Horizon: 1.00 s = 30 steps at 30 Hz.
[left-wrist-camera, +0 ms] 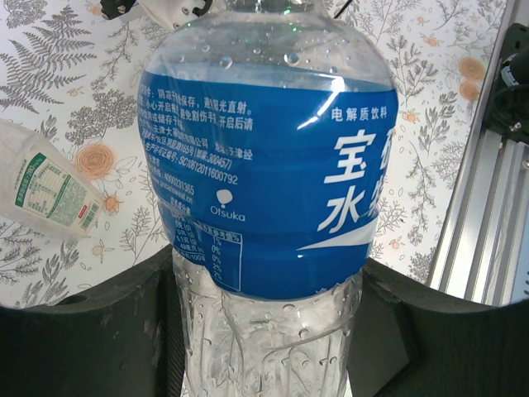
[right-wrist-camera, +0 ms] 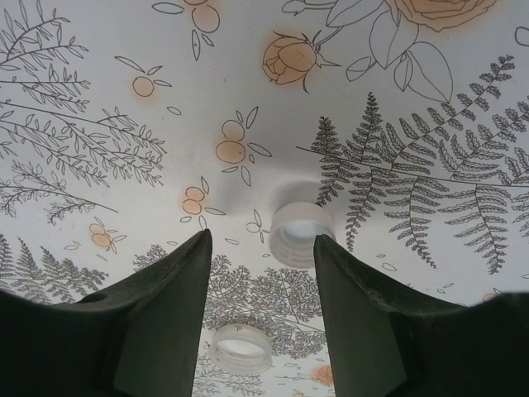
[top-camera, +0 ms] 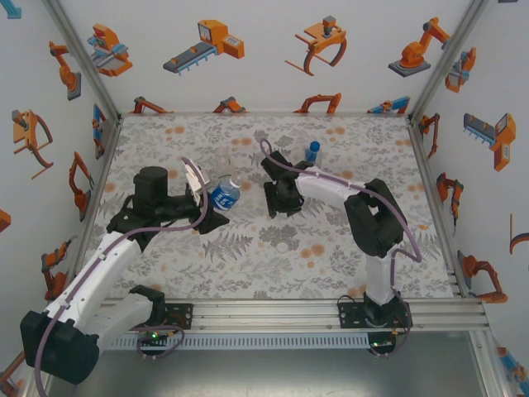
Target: Screw on the bottle caps
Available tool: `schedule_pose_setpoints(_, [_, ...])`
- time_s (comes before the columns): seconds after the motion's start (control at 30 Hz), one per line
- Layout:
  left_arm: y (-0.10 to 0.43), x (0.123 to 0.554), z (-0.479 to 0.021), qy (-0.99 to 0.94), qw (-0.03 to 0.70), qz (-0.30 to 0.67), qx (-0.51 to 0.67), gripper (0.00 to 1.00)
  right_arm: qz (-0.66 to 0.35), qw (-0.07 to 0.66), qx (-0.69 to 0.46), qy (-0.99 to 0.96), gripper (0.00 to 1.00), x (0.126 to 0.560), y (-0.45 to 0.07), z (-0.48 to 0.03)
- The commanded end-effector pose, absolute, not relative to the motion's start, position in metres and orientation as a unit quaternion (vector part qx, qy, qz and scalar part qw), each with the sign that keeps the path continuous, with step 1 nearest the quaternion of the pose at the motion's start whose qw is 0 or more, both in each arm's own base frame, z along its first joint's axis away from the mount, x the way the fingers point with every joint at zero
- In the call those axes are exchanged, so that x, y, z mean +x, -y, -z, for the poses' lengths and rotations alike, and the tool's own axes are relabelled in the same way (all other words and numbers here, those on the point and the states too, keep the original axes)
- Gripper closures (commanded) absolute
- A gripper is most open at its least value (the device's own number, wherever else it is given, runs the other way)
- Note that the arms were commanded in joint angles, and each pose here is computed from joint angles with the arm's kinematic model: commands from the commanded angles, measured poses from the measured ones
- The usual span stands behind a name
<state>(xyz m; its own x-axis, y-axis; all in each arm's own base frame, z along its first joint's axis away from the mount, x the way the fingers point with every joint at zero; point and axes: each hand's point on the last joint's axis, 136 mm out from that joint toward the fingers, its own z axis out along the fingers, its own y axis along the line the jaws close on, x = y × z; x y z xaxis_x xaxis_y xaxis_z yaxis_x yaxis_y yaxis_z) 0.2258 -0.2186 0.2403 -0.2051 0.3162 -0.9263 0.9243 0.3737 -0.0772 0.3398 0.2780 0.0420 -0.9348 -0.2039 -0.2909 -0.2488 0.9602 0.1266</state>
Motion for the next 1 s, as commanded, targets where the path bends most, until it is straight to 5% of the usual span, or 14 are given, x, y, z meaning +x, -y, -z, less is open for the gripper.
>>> schedule_pose_setpoints(0.0, [0.221,0.224,-0.254,-0.68,0.456,0.347,0.458,1.0,-0.095,0.14,-0.101,-0.98,0.5,0.338,-0.268,-0.053])
schedule_pose_setpoints(0.97, [0.223,0.226,-0.252,-0.683,0.45,0.351,0.456,1.0,-0.099,0.146,-0.072,-0.982,0.5,0.342,-0.248,-0.048])
